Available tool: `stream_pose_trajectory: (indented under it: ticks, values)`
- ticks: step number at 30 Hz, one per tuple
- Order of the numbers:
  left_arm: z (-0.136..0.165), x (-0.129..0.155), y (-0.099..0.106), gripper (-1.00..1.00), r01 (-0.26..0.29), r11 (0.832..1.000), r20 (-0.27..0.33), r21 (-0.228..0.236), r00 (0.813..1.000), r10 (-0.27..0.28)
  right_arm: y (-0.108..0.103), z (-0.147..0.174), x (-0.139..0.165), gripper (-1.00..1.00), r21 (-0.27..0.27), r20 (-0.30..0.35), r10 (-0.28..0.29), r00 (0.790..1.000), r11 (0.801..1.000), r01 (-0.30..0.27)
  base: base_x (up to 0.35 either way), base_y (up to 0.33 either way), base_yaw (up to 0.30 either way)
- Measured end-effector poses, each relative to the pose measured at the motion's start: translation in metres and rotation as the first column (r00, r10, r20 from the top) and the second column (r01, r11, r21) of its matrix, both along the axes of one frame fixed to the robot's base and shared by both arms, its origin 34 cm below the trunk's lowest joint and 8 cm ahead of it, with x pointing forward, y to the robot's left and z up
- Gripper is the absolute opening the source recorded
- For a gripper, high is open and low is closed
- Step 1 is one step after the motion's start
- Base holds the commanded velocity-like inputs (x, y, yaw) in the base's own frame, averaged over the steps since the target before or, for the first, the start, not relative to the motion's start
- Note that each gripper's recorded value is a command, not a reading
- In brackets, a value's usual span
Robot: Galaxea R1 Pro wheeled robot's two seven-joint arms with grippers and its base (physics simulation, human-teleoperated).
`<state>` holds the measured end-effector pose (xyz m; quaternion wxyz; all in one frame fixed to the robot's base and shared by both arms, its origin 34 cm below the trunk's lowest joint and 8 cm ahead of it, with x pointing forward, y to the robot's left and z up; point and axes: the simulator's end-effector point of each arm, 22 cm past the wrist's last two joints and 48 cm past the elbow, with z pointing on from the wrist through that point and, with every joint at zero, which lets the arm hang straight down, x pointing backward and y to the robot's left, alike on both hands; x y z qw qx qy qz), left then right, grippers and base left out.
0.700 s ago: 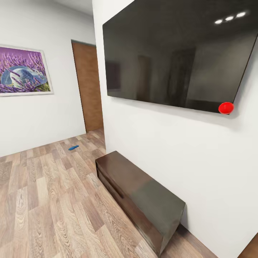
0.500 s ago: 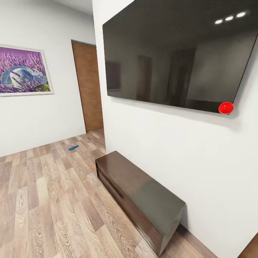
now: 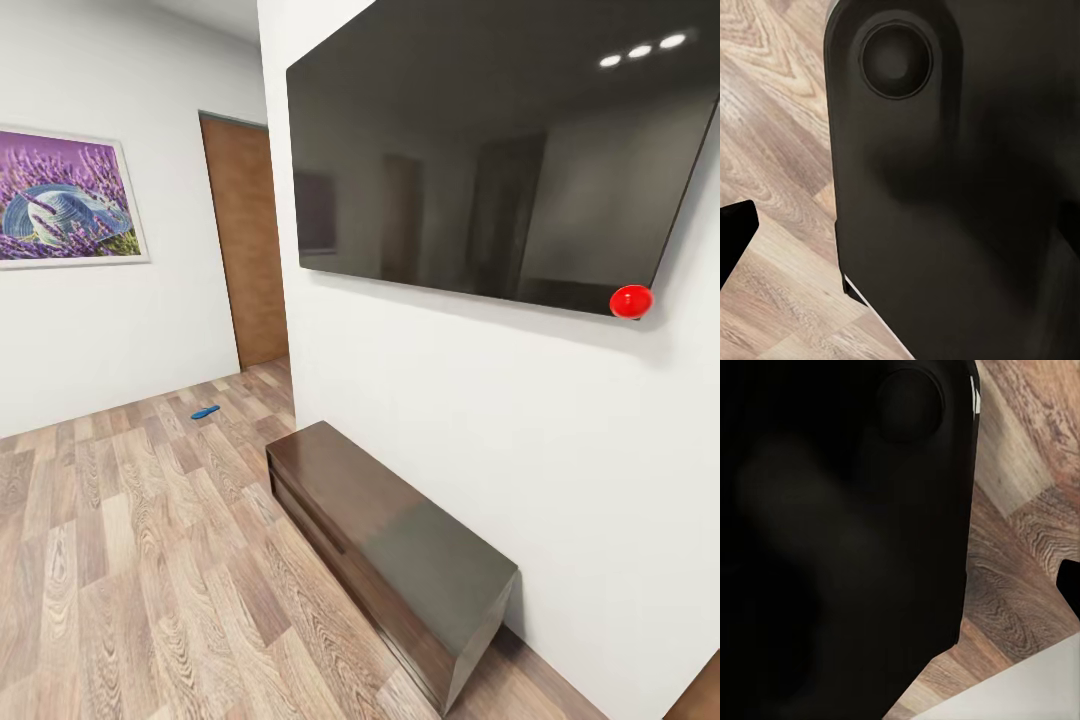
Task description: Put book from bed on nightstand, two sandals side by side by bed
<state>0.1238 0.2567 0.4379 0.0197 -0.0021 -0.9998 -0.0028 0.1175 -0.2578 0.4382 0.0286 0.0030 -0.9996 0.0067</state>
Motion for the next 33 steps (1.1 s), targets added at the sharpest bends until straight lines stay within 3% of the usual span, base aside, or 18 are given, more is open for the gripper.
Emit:
stream_pose_trajectory:
  ticks: [17, 33]
  values:
    - [0.0000, 0.0001, 0.0013, 1.00, 0.000, 1.000, 0.000, 0.001, 1.000, 0.000, 0.0013, 0.0000, 0.0006, 1.00, 0.002, 0.001, -0.002, 1.000, 1.000, 0.002, 0.000, 0.000, 0.010]
    - [0.0002, -0.0012, 0.0085, 1.00, -0.002, 1.000, -0.001, 0.008, 1.000, 0.002, 0.0074, -0.0002, 0.0037, 1.00, 0.009, 0.014, -0.010, 1.000, 1.000, 0.010, 0.000, 0.000, 0.235]
